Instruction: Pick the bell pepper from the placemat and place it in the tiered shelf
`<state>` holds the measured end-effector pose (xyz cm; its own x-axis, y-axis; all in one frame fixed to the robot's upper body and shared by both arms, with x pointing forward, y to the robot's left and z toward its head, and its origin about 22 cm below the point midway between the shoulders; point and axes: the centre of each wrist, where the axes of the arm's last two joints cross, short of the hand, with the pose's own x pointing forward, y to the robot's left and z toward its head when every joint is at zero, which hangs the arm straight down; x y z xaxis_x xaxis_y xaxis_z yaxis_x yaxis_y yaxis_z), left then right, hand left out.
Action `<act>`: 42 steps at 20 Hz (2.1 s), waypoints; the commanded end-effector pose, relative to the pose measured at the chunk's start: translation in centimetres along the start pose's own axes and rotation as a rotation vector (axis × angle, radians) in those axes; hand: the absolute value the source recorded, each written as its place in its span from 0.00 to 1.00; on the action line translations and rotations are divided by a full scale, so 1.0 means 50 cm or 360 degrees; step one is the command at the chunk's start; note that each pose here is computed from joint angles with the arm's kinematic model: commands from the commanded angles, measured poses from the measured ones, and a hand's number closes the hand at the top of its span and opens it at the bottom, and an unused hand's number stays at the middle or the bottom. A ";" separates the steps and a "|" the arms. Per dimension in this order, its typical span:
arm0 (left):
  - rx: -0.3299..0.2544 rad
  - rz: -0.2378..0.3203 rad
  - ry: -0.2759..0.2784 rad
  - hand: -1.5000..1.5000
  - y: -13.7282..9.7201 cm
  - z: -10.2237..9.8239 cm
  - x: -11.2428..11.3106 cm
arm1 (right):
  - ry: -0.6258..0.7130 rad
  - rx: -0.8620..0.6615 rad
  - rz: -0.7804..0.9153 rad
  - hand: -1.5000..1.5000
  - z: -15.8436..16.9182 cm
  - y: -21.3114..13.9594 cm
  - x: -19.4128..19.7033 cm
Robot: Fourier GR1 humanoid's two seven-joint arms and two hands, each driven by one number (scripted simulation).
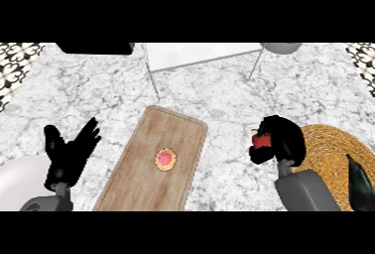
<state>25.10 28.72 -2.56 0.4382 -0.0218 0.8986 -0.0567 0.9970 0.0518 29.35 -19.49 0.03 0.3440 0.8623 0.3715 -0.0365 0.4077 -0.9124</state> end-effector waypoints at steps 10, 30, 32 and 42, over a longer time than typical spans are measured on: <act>0.0022 -0.0004 0.0007 0.50 0.017 -0.007 0.002 | -0.1237 0.0221 -0.0269 1.00 0.193 -0.146 0.401; 0.0025 0.0009 0.0011 0.50 0.022 -0.015 0.011 | -0.0955 -0.0169 -0.0568 1.00 0.079 -0.529 0.548; 0.0002 0.0014 -0.0019 0.50 -0.013 0.007 -0.021 | -0.0931 -0.0187 -0.0577 1.00 0.055 -0.564 0.566; -0.0017 -0.0003 -0.0010 0.50 -0.007 -0.011 0.004 | -0.0932 -0.0117 -0.0420 1.00 -0.073 -0.525 0.551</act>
<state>25.38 28.80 -2.67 0.4367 -0.0199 0.8994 -0.0586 0.9970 0.0505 41.32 -6.99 35.70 -0.2377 0.7465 0.6215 0.0755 0.6521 -0.7544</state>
